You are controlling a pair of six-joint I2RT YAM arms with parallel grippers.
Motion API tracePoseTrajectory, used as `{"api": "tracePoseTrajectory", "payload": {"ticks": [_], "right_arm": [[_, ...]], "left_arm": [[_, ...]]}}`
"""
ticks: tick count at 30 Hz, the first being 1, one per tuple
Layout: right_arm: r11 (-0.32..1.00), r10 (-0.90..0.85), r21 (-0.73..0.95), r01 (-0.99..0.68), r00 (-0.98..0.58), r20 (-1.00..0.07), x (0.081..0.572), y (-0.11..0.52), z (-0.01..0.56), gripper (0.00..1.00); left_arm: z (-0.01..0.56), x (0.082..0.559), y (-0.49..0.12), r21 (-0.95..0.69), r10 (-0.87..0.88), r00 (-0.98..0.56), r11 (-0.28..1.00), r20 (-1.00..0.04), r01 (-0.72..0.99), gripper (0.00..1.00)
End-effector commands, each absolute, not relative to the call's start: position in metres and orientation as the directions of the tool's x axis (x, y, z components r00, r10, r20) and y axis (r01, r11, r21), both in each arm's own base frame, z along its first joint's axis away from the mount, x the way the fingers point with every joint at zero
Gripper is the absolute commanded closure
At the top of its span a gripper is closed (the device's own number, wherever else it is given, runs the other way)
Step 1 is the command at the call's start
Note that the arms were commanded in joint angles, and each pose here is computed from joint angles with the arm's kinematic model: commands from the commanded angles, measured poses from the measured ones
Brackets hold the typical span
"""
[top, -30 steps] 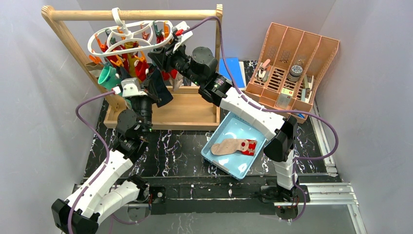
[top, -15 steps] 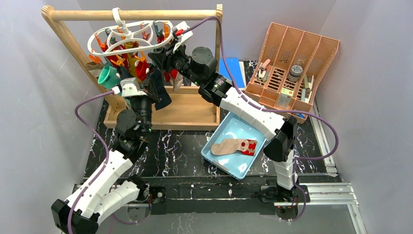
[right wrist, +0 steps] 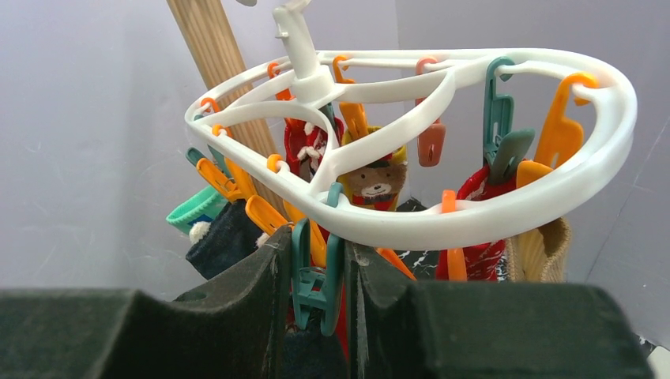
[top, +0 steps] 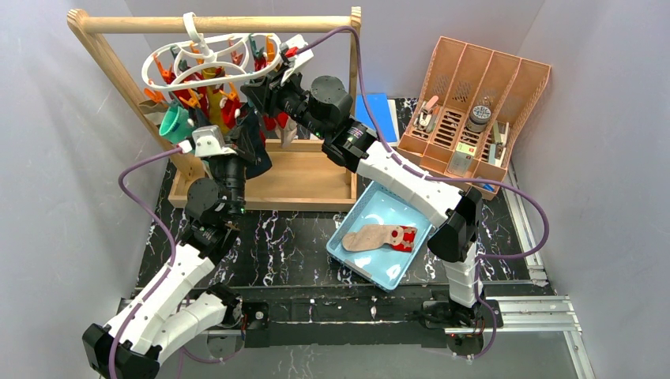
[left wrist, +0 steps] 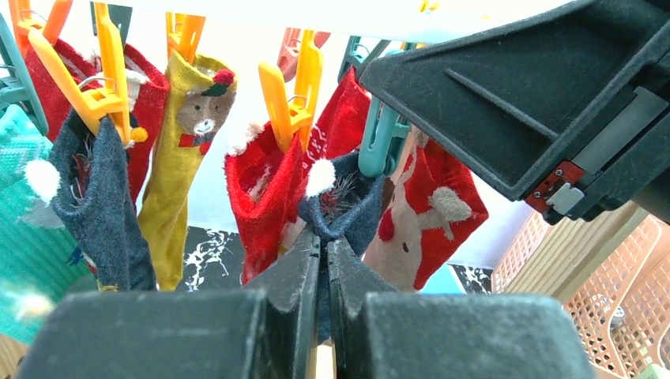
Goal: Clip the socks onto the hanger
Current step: Clamp the sock onto the hanger.
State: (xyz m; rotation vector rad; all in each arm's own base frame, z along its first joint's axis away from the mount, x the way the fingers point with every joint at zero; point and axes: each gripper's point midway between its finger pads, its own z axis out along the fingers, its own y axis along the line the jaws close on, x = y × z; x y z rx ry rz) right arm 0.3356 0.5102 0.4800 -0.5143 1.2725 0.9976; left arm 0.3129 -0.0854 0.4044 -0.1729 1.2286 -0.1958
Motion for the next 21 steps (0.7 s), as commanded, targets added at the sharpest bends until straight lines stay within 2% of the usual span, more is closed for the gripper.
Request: {"api": "tracePoseTrajectory", "payload": {"ticks": [1,9,21], "right_arm": [[0.510,0.381,0.202,-0.836,0.009,-0.925,0.330,0.497,0.514,0.99],[0.508,0.381,0.214,-0.834,-0.005,-0.924,0.330,0.498,0.511,0.99],[0.496,0.377,0.224,-0.839,-0.025,-0.926,0.327,0.503,0.505,0.99]], "left_arm": [[0.429,0.303,-0.074,-0.291,-0.289,0.393,0.955,-0.873,0.055,1.00],[0.443,0.303,-0.085,-0.309,-0.333,0.418,0.943,-0.845,0.128,1.00],[0.450,0.304,-0.090,-0.308,-0.344,0.427,0.939,-0.836,0.152,1.00]]}}
